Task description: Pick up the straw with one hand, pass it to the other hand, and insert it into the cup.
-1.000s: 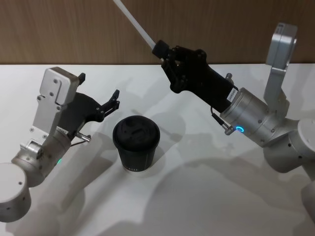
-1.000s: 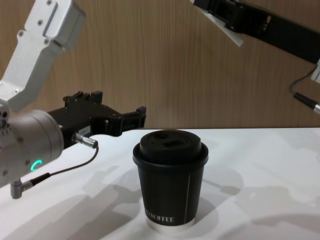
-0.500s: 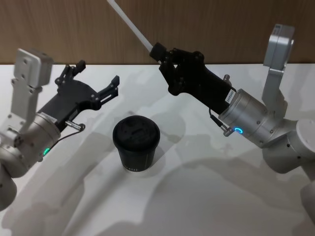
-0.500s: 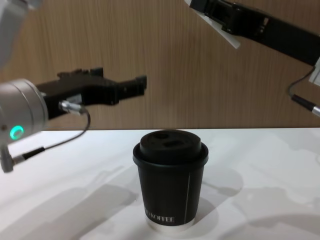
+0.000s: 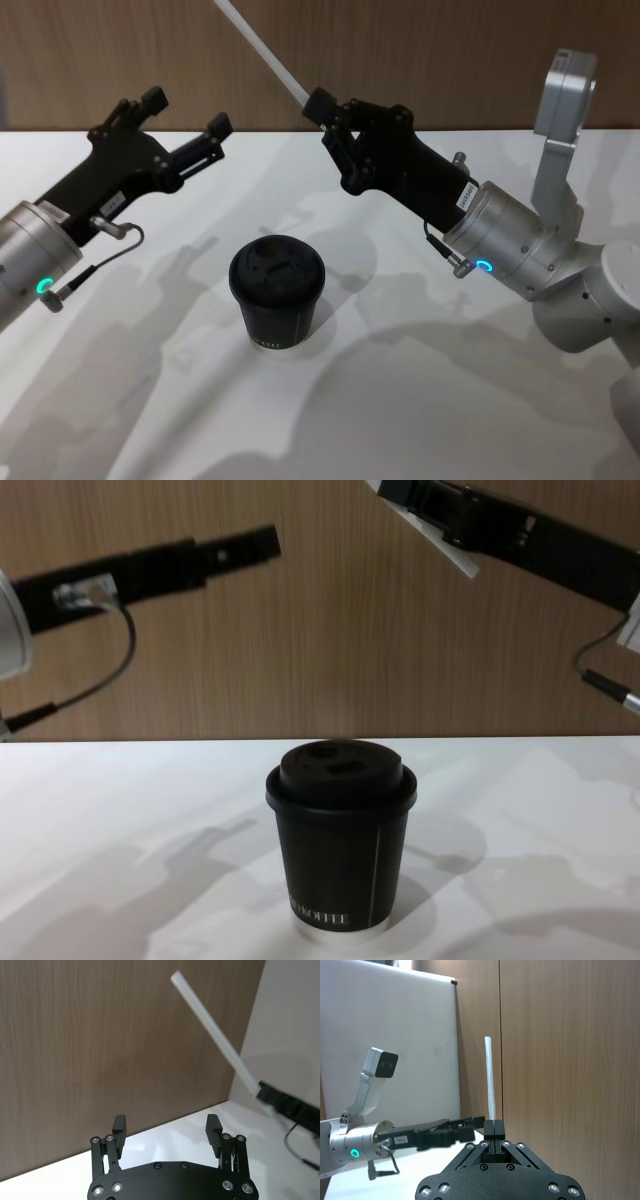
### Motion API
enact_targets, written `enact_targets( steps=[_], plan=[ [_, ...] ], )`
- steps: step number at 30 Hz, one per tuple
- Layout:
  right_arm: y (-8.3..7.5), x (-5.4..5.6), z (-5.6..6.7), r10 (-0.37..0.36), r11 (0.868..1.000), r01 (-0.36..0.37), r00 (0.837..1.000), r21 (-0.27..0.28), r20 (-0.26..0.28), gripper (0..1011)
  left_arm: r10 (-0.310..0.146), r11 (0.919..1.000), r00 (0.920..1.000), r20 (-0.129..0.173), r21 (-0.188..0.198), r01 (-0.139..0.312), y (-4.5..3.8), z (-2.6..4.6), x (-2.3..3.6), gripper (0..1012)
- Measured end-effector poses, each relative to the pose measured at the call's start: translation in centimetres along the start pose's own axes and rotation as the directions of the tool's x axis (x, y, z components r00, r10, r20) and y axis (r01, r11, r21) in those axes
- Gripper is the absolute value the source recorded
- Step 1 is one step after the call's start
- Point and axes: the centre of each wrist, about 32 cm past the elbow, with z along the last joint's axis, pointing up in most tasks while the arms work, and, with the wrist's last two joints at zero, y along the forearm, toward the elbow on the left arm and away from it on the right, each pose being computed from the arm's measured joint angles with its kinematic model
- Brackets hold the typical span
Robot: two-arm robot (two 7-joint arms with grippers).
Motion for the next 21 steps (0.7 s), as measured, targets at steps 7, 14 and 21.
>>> enact_targets(
  steps=[7, 14, 21],
  plan=[
    [0.01, -0.01, -0.01, 0.001, 1.0, -0.001, 1.0, 0.0, 0.0, 2, -0.072, 0.9963, 0.9914, -0.109, -0.054, 0.067, 0.46, 0.69, 0.56, 997],
    [0.01, -0.02, -0.02, 0.002, 1.0, -0.002, 1.0, 0.0, 0.0, 2, -0.157, 0.9848, 0.9625, -0.221, -0.109, 0.135, 0.5, 0.8, 0.71, 997],
    [0.02, -0.02, -0.02, 0.002, 1.0, -0.002, 1.0, 0.0, 0.0, 2, -0.239, 0.9678, 0.914, -0.328, -0.156, 0.197, 0.18, 0.53, 0.73, 997]
  ],
)
